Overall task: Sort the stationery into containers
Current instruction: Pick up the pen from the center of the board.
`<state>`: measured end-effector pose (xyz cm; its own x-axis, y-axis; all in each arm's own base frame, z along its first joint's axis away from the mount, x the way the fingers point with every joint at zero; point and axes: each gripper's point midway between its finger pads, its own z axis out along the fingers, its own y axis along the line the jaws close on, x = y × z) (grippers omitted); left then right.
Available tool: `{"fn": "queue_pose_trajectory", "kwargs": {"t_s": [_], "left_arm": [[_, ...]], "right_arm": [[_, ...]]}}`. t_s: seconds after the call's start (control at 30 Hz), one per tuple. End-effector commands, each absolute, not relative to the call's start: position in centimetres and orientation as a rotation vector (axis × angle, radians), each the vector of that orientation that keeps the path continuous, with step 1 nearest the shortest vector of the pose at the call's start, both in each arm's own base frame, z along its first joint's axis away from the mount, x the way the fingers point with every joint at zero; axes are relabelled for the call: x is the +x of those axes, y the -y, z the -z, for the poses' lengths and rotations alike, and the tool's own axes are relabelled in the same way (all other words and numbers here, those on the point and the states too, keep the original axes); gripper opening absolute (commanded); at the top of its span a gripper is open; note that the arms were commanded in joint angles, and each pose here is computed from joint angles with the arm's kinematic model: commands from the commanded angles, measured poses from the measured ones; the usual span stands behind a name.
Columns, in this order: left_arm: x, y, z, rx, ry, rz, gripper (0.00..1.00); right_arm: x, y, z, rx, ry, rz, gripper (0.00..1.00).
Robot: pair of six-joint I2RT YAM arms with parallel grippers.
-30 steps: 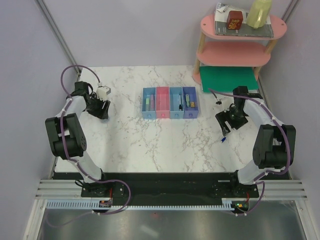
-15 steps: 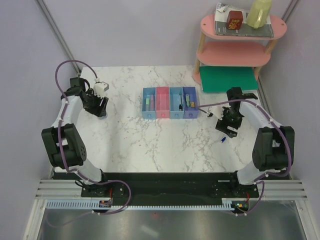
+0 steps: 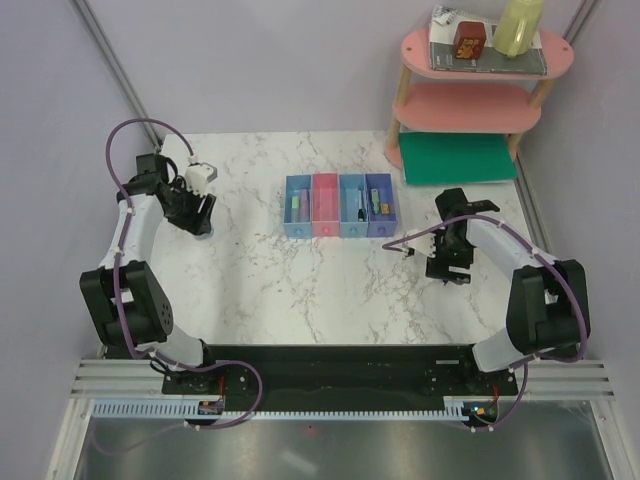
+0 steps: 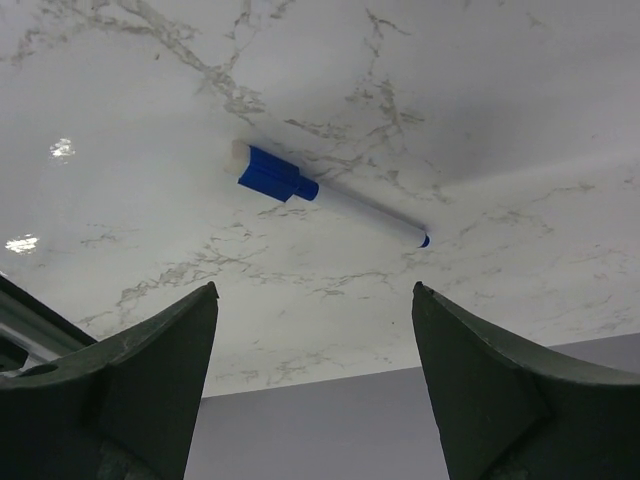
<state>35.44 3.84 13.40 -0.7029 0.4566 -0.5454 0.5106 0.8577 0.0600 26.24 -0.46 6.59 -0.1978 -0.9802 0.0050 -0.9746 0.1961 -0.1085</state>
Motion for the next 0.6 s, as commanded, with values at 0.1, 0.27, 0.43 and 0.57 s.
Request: {"fn": "queue_pose_trajectory", "kwargs": {"t_s": [0.1, 0.27, 0.43, 0.57], "left_arm": [[35.8, -3.3, -16.1, 0.718, -2.390, 0.107, 0.02], [35.4, -3.2, -15.6, 0.726, -2.400, 0.115, 0.02], [35.7, -3.3, -16.3, 0.725, -2.386, 0.102, 0.02], [35.9, -2.5, -17.8, 0.751, -2.349, 0.096, 0.02]], "right_arm": [[29.9, -1.2, -7.8, -1.395, -2.633, 0.090, 0.87], [29.2, -3.7, -9.6, -0.874, -2.849, -0.228, 0.87], [27.1, -3.1, -8.2, -0.717, -2.995, -0.258, 0.87], [25.3, -2.4, -7.1, -0.613, -3.113, -0.332, 0.87]]}}
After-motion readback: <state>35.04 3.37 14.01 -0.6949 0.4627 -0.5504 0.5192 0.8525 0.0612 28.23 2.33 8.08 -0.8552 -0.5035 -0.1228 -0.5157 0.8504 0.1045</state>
